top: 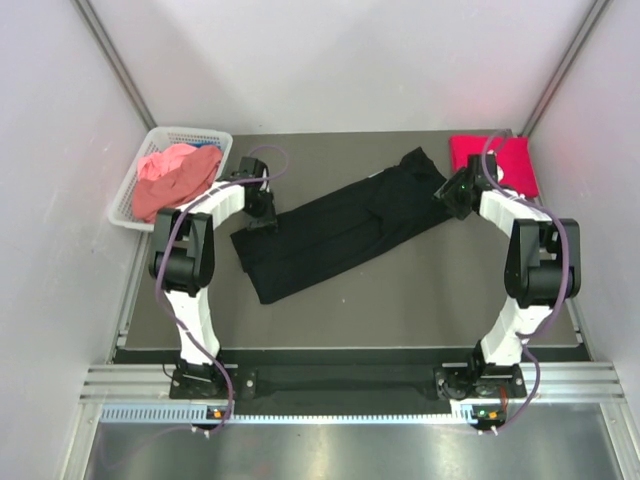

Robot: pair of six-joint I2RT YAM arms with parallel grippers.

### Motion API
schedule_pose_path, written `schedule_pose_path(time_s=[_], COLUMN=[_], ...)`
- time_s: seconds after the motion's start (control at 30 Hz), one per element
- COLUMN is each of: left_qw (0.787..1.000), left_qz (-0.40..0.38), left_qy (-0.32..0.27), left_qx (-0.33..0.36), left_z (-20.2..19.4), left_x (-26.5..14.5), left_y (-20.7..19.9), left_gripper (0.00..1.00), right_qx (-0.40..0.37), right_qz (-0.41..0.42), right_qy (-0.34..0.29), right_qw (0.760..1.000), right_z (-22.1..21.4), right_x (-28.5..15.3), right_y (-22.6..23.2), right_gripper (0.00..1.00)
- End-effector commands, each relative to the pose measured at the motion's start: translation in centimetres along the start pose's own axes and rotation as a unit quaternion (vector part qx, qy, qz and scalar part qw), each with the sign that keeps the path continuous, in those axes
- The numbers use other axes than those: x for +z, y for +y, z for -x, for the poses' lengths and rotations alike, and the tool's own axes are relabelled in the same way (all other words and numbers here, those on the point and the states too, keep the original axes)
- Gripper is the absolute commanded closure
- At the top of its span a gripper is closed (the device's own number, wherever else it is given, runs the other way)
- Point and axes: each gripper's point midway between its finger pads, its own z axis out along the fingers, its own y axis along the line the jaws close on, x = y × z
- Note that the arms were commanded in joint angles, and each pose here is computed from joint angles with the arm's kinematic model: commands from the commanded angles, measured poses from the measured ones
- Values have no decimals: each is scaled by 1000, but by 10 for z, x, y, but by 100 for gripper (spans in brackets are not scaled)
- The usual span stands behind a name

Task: Fold and stack the t-shirts
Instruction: Fold the tshirt

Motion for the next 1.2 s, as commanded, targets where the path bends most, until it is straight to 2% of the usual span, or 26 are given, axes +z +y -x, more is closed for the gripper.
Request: schedule_pose_path(time_s=[0.0,0.13,0.3,0.63,0.8,0.9,1.07,1.17], left_qw=[997,991,982,969,970,977,992,996], left_qz=[57,102,150,177,163,128,59,7], left_qy=[9,17,31,43,33,12,-39,-67], left_qx=[-50,-89,-107,-169,-176,-169,-105,-51], left_z=[-18,-33,-54,-97,-95,-72,-30,-31], left_x=[12,15,7,-9,-20,-37,-92,-117], left_y=[29,59,83,111,105,90,58,32], left_gripper=[60,60,61,62,62,62,61,59], right_qx=[-32,-51,-61,-55,-57,-55,-47,-41], right_qz=[35,30,20,-21,-16,-17,-17,-18], right_qy=[6,19,28,22,7,13,5,-7], right_qw=[999,998,998,998,998,998,999,999], right_z=[6,-3,-12,-10,-2,-3,4,13], right_x=[10,12,8,-3,4,10,6,0], right_y=[17,9,-1,-33,-33,-34,-34,-34], right_gripper=[48,50,50,50,49,50,52,52])
